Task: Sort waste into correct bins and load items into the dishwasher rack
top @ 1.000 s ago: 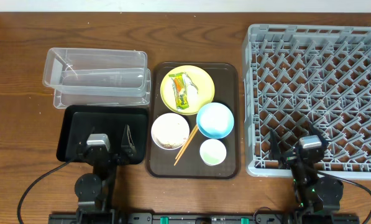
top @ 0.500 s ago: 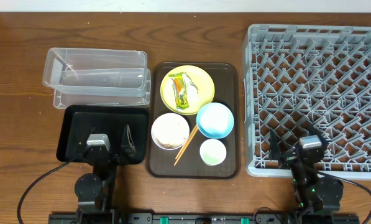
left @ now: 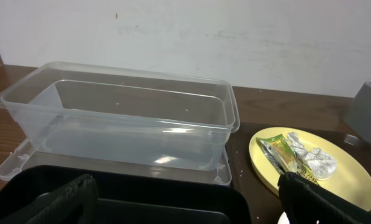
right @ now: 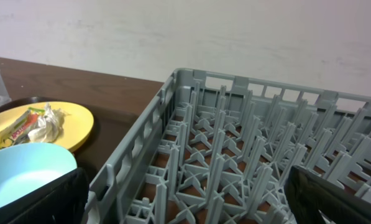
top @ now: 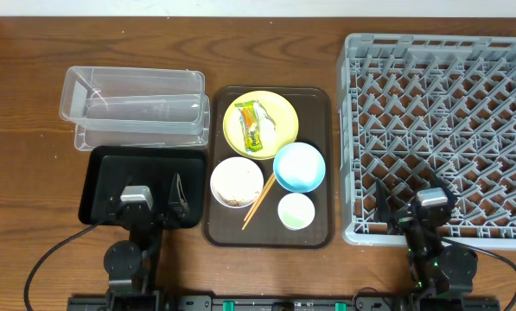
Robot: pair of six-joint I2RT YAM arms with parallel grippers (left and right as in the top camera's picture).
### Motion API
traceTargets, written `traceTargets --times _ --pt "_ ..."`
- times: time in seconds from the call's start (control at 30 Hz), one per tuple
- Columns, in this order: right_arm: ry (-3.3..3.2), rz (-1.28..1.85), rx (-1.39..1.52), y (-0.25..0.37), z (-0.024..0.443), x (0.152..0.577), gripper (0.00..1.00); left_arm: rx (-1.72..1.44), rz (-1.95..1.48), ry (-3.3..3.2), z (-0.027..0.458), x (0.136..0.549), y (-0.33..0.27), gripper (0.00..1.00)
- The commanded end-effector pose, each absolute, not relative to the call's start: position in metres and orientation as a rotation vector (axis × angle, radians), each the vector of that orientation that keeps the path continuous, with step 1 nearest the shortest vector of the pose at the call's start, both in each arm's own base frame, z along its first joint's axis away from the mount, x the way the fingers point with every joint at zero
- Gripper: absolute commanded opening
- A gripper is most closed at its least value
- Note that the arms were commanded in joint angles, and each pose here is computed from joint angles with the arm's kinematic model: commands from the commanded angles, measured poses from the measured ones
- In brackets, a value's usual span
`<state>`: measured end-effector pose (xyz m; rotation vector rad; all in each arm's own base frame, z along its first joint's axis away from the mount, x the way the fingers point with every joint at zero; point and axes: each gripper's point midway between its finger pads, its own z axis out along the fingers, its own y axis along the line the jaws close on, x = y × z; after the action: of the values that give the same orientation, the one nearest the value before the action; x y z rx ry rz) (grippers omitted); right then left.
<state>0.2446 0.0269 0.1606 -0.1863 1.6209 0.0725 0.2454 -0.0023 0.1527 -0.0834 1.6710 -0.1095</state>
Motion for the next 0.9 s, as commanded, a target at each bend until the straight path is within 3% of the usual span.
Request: traceTargets --times 0.0,0.27,0.53,0.87 --pt "1.614 0.057 -0.187 0.026 0.162 0.245 0.99 -0.059 -0.124 1.715 0.139 0.244 -0.007 0.95" --pt "1.625 0.059 -0.179 0.025 0.159 0.245 0.99 -0.059 -0.124 1.716 0.139 0.244 -0.007 0.95" --pt "1.666 0.014 0.016 -0.001 0.155 0.248 0.99 -0.126 -0.18 1.72 0.138 0.244 -0.007 0.95" --pt "1.813 -0.064 0.079 -0.015 0.179 0.254 0.99 -0.16 -0.194 1.829 0.16 0.241 -0.007 0.95"
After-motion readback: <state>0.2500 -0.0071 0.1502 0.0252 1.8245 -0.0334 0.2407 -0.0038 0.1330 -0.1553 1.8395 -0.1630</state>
